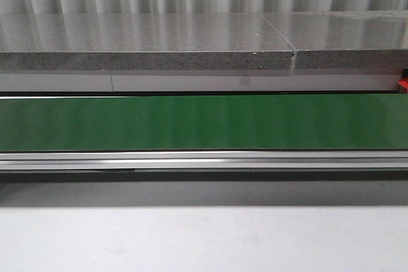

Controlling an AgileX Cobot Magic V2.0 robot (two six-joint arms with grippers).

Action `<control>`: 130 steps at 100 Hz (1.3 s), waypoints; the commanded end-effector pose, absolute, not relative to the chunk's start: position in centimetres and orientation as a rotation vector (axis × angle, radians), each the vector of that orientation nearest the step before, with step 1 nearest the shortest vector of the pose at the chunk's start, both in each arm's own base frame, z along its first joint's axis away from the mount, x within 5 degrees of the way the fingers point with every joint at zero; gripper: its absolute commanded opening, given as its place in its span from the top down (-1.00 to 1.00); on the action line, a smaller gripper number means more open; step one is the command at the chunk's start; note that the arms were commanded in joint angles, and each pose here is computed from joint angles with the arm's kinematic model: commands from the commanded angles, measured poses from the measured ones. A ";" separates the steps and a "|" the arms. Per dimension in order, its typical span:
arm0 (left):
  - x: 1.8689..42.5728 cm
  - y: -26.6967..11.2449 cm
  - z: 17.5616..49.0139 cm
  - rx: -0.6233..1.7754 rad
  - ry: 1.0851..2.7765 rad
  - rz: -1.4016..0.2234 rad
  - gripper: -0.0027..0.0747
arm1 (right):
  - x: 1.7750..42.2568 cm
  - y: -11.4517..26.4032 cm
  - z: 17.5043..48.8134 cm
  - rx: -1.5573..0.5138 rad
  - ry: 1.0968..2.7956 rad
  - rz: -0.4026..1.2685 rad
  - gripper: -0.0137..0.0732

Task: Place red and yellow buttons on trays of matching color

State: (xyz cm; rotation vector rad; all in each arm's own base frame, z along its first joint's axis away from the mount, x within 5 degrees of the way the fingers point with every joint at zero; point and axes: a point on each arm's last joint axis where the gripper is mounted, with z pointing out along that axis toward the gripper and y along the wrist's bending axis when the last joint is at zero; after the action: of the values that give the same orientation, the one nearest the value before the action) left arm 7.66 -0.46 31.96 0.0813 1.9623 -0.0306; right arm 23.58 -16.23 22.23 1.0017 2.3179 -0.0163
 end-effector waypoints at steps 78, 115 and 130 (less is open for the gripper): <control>7.9 -0.6 33.4 0.076 1.870 -0.049 0.99 | 25.1 -17.4 21.7 1.013 2.300 -0.017 0.02; 7.9 -0.6 33.4 0.076 1.870 -0.049 0.99 | 25.5 -17.5 23.3 0.988 2.297 -0.005 -0.70; 7.9 -0.6 33.4 0.076 1.870 -0.049 0.99 | 25.3 -16.9 25.2 0.938 2.236 -0.028 -0.70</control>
State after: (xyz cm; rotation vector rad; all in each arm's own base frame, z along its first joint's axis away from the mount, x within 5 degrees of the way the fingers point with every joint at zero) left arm 7.66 -0.46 31.96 0.0813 1.9623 -0.0306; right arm 25.12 -17.08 21.71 1.0151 2.3660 0.0183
